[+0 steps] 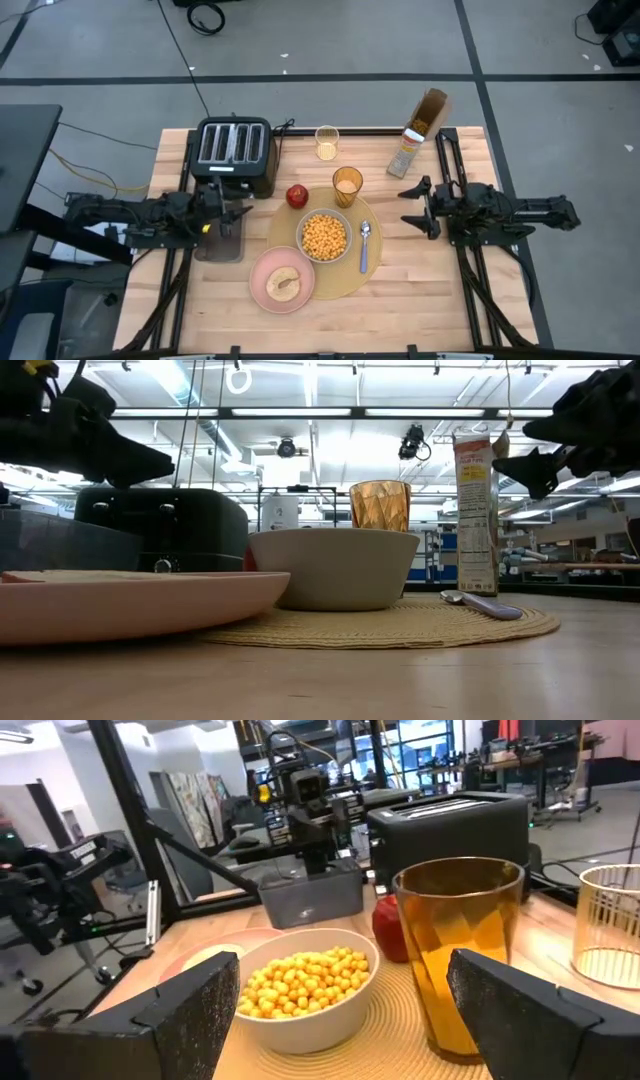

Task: Arrange a breakfast setting
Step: Return to Home Position

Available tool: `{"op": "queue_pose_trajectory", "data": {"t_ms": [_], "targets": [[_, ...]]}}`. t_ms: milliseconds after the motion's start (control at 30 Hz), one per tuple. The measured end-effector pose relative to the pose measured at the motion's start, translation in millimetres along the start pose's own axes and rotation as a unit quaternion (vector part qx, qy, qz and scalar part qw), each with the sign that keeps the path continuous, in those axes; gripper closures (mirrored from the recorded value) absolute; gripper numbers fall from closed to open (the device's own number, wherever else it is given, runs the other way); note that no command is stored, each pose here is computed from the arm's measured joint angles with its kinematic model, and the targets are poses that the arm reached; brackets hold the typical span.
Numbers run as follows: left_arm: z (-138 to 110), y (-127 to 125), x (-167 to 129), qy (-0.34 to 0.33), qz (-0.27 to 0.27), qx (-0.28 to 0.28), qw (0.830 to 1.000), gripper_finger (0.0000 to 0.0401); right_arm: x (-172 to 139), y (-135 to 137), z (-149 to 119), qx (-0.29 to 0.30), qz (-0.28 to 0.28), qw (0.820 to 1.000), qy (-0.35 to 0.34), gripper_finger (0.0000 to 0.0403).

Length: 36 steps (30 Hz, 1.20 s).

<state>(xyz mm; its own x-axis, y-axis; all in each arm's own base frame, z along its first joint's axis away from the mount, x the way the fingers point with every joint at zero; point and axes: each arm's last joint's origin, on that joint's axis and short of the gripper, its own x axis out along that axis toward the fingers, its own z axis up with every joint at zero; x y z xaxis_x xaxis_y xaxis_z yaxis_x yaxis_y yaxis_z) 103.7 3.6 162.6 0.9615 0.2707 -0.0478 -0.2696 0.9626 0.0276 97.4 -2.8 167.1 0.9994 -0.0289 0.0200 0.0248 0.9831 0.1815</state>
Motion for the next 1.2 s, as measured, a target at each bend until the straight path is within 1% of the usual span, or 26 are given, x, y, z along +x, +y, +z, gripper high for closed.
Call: {"op": "queue_pose_trajectory", "data": {"t_ms": [100, 400, 1000, 1033, 1133, 1200], "targets": [[-0.1, 2.1, 0.5, 0.0, 0.011, 0.0, 1.0, 0.0209, 0.1, 0.4, 1.0, 0.0, 0.002, 1.0, -0.005, 0.0043], [4.9, 2.2, 0.3, -0.026, 0.012, -0.009, 1.0, 0.0209, 0.1, 0.4, 0.9, 0.0, 0.002, 1.0, -0.004, 0.0043], [5.5, 2.1, 0.3, -0.029, 0.01, -0.01, 0.999, 0.0209, 0.2, 0.4, 0.9, 0.0, 0.002, 1.0, -0.004, 0.0043], [5.4, 1.3, 0.3, -0.029, -0.003, -0.007, 1.0, 0.0209, 0.2, 0.4, 0.9, 0.0, 0.002, 1.0, -0.004, 0.0043], [5.3, -1.6, -0.2, -0.031, -0.053, 0.028, 0.998, 0.0209, 0.2, 0.4, 0.9, 0.0, 0.002, 1.0, -0.004, 0.0043], [5.3, -2.9, -0.3, -0.033, -0.076, 0.036, 0.996, 0.0209, 0.2, 0.4, 0.9, 0.0, 0.002, 1.0, -0.004, 0.0043]]}}
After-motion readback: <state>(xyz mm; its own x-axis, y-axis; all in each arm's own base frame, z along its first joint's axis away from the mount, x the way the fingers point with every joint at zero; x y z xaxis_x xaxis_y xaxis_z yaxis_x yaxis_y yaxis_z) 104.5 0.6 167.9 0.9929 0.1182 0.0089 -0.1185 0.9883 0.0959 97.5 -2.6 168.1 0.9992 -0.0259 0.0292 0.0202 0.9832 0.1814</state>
